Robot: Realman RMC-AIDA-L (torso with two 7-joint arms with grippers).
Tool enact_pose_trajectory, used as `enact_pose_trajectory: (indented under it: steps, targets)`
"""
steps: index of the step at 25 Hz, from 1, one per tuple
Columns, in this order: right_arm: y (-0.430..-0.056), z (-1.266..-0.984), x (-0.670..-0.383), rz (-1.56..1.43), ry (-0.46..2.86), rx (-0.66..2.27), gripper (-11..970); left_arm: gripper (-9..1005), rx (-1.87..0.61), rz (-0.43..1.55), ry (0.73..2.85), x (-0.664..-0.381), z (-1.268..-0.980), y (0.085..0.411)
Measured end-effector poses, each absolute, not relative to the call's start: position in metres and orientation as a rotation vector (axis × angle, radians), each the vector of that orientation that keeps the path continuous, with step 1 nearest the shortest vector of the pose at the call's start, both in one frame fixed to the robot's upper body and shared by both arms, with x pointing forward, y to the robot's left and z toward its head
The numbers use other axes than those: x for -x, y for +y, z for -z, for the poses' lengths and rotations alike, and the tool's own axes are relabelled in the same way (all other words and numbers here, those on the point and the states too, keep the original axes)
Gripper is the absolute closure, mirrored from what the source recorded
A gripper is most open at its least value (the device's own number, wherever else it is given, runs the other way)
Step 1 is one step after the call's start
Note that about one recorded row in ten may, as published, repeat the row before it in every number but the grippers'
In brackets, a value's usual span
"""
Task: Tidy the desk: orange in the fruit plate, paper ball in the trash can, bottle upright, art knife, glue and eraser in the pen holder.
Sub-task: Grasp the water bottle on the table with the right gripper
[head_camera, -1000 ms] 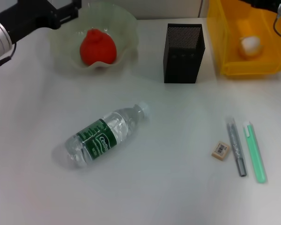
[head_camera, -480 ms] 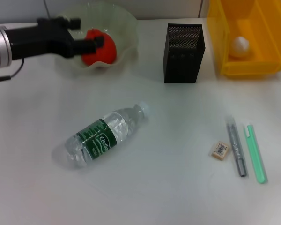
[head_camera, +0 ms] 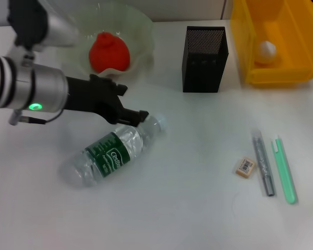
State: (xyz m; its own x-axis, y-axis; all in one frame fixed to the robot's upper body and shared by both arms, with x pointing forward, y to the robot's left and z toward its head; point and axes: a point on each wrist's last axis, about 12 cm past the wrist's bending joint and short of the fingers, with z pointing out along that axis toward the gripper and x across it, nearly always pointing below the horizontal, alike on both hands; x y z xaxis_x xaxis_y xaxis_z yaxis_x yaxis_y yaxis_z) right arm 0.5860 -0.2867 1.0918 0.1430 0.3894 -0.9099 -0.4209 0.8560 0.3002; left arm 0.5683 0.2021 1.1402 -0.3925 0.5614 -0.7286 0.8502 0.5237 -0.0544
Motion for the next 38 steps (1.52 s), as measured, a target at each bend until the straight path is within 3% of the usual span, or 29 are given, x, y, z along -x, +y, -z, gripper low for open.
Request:
enact_pose_trajectory:
  steps: [6,19,38]
  targets:
    - [-0.290,-1.087,-0.580,-0.586,1.312,0.018,214,154,-1.235,0.538,2.115,-0.569,-1.118,0.174]
    - [-0.287,-1.083,-0.578,-0.603,1.325,0.007,214,154,-1.306,0.458,2.080,-0.572,-1.097,0.146]
    - [-0.284,-1.084,-0.581,-0.606,1.330,0.007,215,155,-1.361,0.340,2.094,-0.580,-1.087,0.140]
